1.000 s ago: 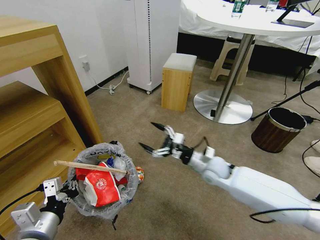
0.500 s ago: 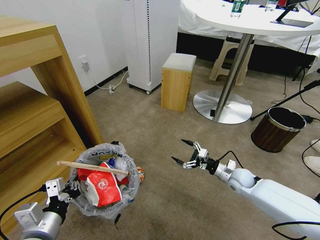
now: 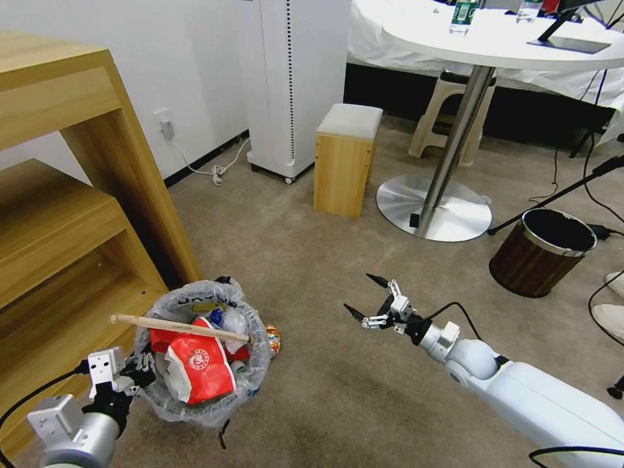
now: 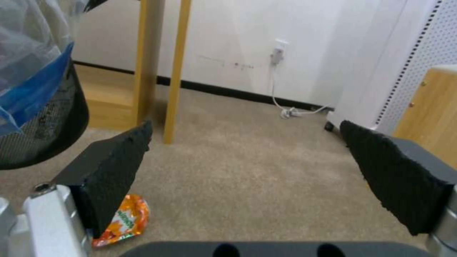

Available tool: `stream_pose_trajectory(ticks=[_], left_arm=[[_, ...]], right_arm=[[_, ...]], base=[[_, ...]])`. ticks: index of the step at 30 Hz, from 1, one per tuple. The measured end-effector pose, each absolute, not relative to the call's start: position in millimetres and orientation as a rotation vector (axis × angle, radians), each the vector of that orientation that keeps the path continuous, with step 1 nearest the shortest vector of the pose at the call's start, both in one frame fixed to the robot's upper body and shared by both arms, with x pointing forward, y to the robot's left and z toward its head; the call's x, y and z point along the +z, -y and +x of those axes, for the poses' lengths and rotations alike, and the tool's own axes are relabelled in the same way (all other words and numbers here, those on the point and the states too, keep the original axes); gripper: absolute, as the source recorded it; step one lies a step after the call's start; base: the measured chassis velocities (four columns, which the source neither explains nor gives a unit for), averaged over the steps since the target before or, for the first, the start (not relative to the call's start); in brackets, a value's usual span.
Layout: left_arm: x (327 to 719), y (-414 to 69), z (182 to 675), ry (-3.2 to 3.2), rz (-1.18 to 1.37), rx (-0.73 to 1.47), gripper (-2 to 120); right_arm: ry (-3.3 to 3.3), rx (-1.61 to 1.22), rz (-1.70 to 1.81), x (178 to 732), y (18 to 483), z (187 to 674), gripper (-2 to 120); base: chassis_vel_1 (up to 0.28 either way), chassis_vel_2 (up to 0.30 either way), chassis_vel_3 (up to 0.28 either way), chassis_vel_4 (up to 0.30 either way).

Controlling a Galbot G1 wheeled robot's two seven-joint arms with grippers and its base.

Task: Pick up the trash bin and place the garbage on the floor into it.

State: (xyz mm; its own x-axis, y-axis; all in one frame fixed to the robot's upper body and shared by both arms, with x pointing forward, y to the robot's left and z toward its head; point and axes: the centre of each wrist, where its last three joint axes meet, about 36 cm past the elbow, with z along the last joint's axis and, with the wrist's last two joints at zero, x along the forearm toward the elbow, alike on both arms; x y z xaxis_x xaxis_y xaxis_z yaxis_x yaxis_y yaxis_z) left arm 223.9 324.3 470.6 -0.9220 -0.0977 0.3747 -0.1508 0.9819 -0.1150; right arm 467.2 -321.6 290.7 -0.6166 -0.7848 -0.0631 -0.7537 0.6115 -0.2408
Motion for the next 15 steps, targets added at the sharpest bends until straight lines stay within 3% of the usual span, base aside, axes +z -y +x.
stream_pose_trajectory(ticks=[15], left_arm=[[477,-356,216,2.741,0.413,0.127,1]], right_arm=[[-2.646,-0.285,-1.298,289,319,479,100]], base=[[0.0,0.0,0.0,0.0]])
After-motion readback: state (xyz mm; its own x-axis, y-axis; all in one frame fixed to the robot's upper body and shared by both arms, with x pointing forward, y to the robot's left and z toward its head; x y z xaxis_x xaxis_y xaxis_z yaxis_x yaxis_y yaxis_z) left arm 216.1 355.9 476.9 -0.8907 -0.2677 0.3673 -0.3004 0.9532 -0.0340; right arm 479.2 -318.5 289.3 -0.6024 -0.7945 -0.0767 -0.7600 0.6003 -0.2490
